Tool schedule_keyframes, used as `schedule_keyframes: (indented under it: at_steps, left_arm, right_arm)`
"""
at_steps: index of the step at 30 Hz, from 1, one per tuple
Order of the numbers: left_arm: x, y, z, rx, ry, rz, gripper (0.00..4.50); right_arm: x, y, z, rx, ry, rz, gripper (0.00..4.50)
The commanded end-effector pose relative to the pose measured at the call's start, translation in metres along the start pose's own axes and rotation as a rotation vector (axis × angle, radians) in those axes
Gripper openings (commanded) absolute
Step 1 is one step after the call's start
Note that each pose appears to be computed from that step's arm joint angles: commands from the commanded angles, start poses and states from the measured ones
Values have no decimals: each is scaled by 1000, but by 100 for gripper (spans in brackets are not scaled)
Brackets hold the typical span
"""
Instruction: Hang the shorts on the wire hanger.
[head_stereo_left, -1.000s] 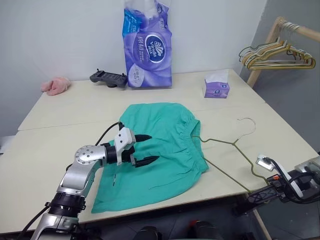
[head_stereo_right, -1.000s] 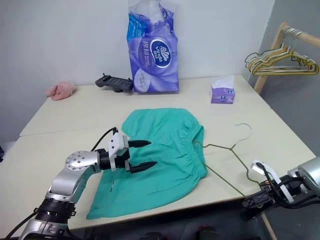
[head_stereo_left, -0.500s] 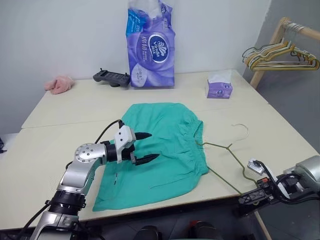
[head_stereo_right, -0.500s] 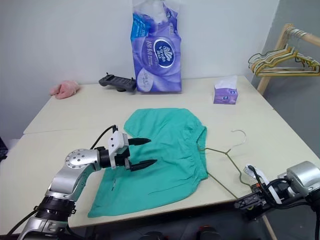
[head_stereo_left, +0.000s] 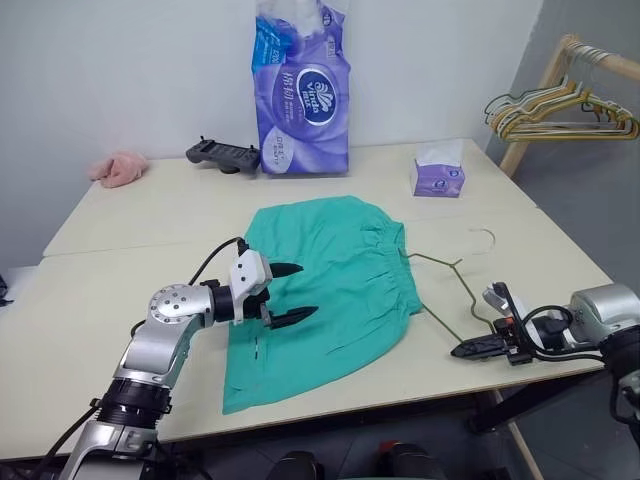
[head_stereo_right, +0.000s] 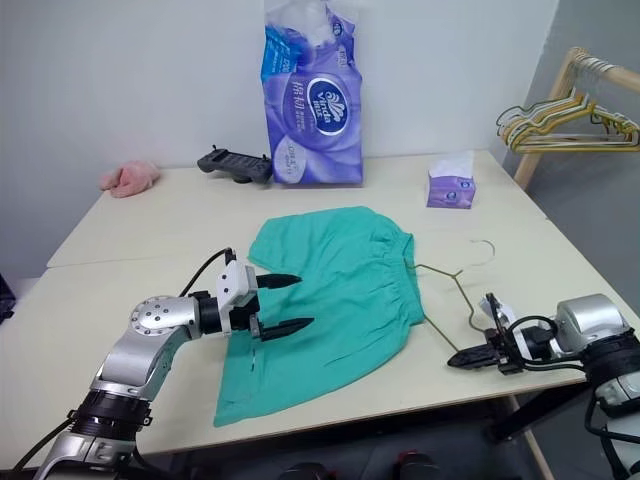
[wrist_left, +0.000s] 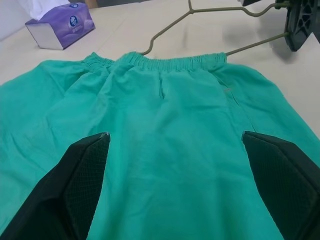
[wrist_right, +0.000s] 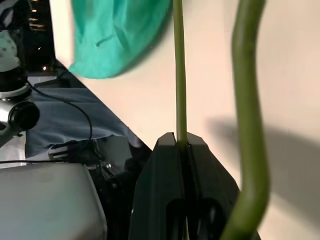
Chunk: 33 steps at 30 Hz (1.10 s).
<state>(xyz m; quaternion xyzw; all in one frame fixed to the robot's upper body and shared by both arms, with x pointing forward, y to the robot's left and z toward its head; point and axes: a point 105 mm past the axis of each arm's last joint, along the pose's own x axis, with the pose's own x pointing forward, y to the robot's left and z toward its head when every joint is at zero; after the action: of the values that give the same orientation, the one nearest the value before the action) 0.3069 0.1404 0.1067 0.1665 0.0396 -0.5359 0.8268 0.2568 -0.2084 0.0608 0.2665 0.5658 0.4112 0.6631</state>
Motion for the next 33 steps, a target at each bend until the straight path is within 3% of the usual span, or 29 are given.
schedule_keyframes:
  at_steps: [1,11,23,28,33]
  left_arm:
    - [-2,5,10,44,-16,7,449]
    - [-5,5,9,58,-1,-13,449]
    - [-5,9,11,84,4,-22,449]
    - [-6,9,11,93,12,-27,449]
    - [-7,8,10,95,14,-30,449]
  right_arm:
    - [-8,18,4,-71,6,47,0]
    - [11,50,-39,-61,156,172,0]
    - [-1,4,14,-8,-53,-21,0]
    - [-2,-3,8,-7,-12,-39,0]
    - [0,9,-8,-30,78,22,0]
